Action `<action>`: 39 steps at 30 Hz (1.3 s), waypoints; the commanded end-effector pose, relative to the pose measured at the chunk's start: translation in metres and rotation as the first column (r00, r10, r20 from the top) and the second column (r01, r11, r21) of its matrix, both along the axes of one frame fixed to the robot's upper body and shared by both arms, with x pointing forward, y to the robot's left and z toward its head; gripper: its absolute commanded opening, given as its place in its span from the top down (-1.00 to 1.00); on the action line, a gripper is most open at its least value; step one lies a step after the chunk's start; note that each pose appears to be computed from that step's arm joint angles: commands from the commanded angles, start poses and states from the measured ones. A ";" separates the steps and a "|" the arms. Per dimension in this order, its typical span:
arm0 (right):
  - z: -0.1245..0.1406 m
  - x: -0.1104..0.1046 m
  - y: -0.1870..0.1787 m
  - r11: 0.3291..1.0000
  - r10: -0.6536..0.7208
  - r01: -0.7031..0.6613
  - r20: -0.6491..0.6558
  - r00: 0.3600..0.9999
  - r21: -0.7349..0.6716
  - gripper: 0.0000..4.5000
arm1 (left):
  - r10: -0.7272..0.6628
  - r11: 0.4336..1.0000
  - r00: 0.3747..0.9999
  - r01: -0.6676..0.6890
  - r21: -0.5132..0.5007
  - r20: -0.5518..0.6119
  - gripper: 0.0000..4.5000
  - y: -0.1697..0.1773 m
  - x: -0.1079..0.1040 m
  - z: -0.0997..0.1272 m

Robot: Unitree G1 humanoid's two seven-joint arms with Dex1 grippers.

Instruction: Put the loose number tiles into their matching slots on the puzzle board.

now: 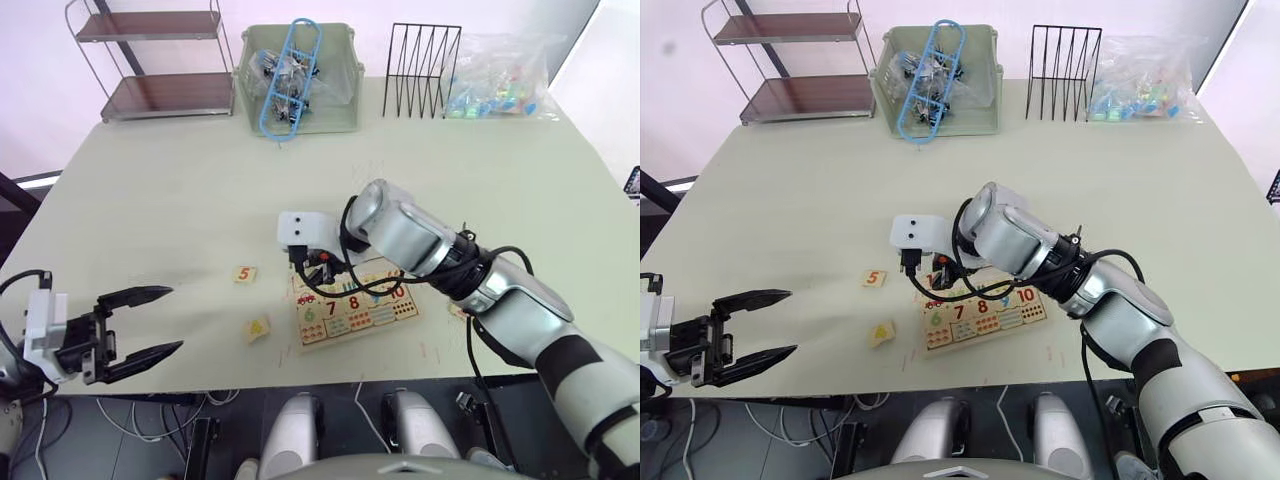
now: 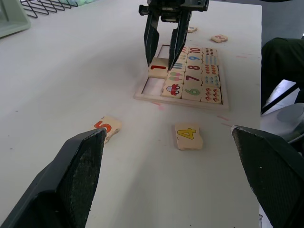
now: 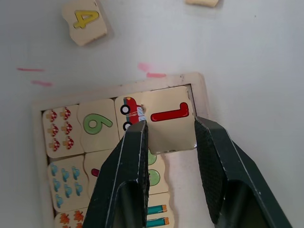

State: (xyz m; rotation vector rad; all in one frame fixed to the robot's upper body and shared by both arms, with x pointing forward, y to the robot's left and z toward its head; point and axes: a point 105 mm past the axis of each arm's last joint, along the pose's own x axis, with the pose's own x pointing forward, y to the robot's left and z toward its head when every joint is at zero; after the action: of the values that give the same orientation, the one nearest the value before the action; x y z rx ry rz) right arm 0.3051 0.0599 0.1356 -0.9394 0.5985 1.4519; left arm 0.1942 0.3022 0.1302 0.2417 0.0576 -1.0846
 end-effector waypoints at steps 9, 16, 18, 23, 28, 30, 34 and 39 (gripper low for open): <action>-0.004 0.006 0.011 0.997 0.067 -0.064 0.077 0.995 -0.039 0.61 | -0.031 0.999 0.999 0.031 0.010 0.032 -1.00 -0.004 -0.003 0.009; -0.005 0.007 0.014 0.997 0.075 -0.072 0.079 0.994 -0.039 0.61 | -0.031 1.000 0.999 0.031 0.007 0.036 -1.00 -0.005 -0.003 0.010; -0.005 0.006 0.015 0.997 0.077 -0.074 0.072 0.994 -0.035 0.61 | -0.030 1.000 0.999 0.030 0.006 0.036 -1.00 -0.005 -0.003 0.010; -0.006 0.006 0.017 0.997 0.070 -0.068 0.059 0.996 -0.025 0.61 | -0.027 1.000 0.999 0.027 0.003 0.039 -1.00 -0.005 -0.002 0.010; -0.009 0.007 0.017 0.998 0.066 -0.065 0.058 0.996 -0.027 0.61 | -0.025 1.000 0.999 0.025 0.002 0.038 -1.00 -0.005 -0.002 0.010; -0.009 0.006 0.019 0.997 0.071 -0.069 0.057 0.996 -0.024 0.61 | -0.026 1.000 0.999 0.026 0.002 0.039 -1.00 -0.005 -0.002 0.010; -0.010 0.003 0.023 0.996 0.083 -0.082 0.050 0.995 -0.016 0.61 | -0.029 1.000 0.999 0.029 0.001 0.040 -1.00 -0.006 -0.001 0.011; -0.011 0.003 0.023 0.996 0.088 -0.088 0.052 0.995 -0.012 0.61 | -0.029 1.000 0.999 0.029 0.002 0.041 -1.00 -0.006 0.000 0.011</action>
State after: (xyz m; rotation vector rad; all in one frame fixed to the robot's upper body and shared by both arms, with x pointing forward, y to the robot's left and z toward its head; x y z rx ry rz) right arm 0.3104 0.0772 0.1190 -1.0215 0.5693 1.4858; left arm 0.1968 0.2960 0.1329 0.2369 0.0376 -1.0870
